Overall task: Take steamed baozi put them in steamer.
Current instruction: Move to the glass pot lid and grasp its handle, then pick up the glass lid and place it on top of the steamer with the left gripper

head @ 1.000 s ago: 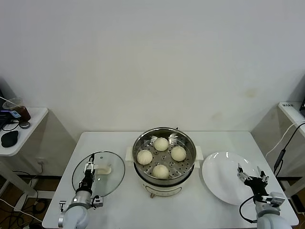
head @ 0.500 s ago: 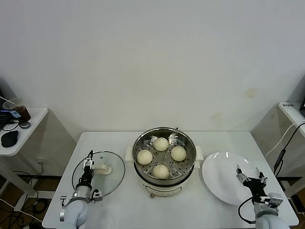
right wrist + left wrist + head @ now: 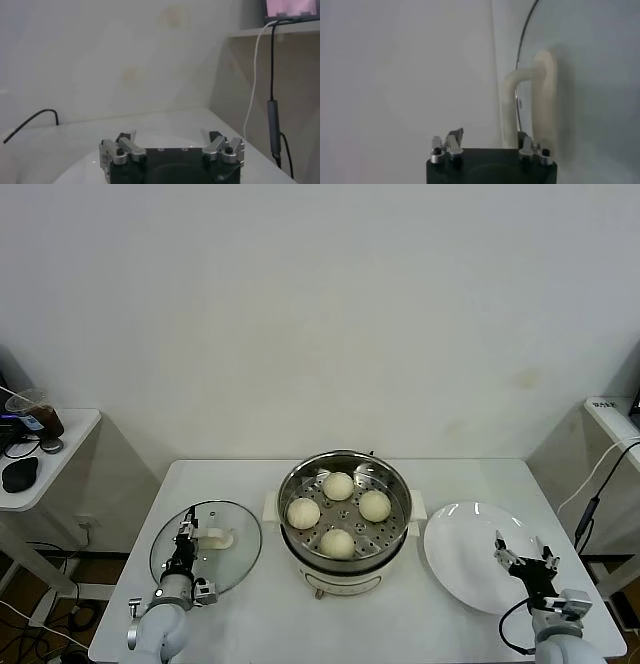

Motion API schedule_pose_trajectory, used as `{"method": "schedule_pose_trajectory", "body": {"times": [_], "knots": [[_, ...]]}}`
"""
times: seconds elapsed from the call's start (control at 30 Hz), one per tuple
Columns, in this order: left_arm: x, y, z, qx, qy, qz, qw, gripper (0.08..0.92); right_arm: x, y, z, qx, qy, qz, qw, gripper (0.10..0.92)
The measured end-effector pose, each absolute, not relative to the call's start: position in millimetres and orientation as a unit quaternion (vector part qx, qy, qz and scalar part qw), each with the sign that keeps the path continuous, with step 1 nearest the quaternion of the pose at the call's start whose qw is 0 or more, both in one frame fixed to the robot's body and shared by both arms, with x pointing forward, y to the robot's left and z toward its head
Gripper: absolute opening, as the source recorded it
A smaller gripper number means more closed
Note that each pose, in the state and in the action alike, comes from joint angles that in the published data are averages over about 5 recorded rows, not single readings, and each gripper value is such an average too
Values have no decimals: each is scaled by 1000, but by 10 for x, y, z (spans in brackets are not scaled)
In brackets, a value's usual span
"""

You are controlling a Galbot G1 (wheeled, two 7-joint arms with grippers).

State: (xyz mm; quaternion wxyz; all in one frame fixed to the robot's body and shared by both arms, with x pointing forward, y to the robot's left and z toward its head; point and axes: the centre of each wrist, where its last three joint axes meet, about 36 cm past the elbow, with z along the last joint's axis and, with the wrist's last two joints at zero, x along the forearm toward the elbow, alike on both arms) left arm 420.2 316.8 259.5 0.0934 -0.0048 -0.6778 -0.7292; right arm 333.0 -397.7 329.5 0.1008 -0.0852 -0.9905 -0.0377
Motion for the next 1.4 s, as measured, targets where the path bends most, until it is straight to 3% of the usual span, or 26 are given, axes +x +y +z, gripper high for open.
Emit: {"method": "schedule_pose_trajectory", "body": {"times": [0.3,0.4,0.57,0.93,1.17,1.4], "knots": [[4116,3124,2727,17,-690,-714,114,223,3355,-3932,3292,-80,-991,-41,98,823],[4062,3079,2799,31,-688,-716,115,181,3372,-3912,3294,-77,-991,-42,97,823],[3996,2942,2980,65,-680,-720,127,178,3392,-3876,3313,-71,-992,-43,96,823],[4038,2617,3733,158,-670,-704,174,178,3402,-3884,3401,-63,-993,-36,96,823],[4000,2301,4097,174,-679,-689,183,178,3383,-3899,3434,-63,-993,-33,97,823],[3959,1842,4431,159,-709,-667,165,178,3339,-3931,3452,-67,-992,-29,99,823]]}}
